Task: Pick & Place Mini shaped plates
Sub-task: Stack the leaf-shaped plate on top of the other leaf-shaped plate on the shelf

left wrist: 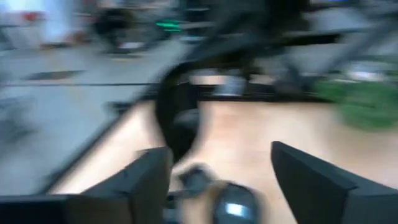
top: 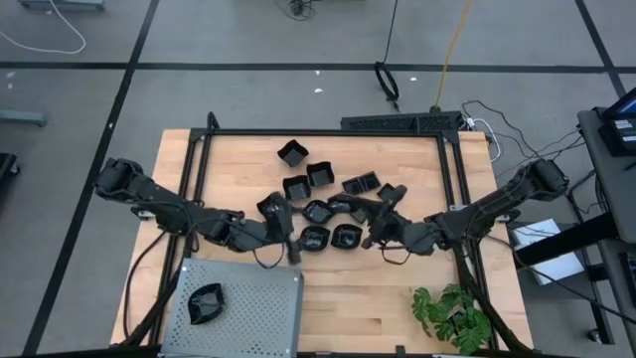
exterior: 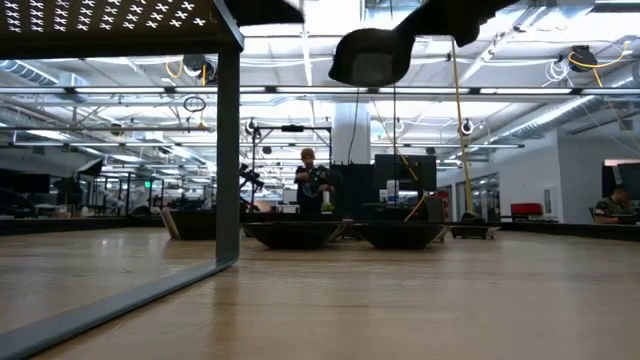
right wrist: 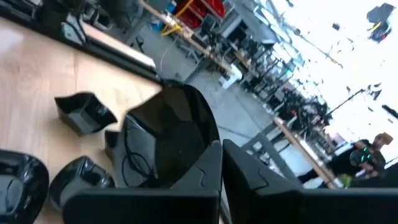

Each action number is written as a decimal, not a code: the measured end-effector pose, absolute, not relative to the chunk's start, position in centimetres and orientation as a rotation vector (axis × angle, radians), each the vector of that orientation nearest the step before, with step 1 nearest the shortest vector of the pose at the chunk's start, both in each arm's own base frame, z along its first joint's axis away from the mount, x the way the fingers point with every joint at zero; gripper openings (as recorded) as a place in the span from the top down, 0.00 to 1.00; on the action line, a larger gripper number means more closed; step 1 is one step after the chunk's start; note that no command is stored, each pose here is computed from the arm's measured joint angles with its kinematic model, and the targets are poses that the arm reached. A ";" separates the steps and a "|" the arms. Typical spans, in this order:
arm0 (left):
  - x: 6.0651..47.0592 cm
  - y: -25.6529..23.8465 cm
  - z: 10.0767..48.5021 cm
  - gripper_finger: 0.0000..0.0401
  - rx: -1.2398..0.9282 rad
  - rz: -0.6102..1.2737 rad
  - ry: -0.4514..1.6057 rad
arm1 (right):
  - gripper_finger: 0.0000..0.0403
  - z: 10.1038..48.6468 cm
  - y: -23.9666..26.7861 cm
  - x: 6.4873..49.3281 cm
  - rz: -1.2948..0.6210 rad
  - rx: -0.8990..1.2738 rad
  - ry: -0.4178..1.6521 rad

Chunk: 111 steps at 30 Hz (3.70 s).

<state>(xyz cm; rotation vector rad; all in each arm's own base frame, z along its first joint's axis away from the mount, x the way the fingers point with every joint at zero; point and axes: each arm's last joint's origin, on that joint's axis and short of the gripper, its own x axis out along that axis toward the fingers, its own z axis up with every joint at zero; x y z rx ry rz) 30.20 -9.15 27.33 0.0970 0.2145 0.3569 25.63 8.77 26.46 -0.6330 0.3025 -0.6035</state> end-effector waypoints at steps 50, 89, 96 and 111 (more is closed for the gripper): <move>37.1 -7.3 27.6 0.58 0.388 0.473 0.437 | 1.00 25.6 9.4 26.6 -0.539 -0.699 0.297; 24.0 -10.4 33.7 0.99 -0.002 0.457 0.549 | 0.62 27.6 12.4 23.7 -0.627 -0.503 0.185; 17.2 -12.2 34.1 0.99 -0.380 0.395 0.688 | 0.62 27.7 12.3 23.7 -0.630 -0.500 0.182; 9.5 -18.7 32.2 0.99 -0.866 0.442 0.766 | 0.63 27.9 12.3 23.7 -0.628 -0.553 0.191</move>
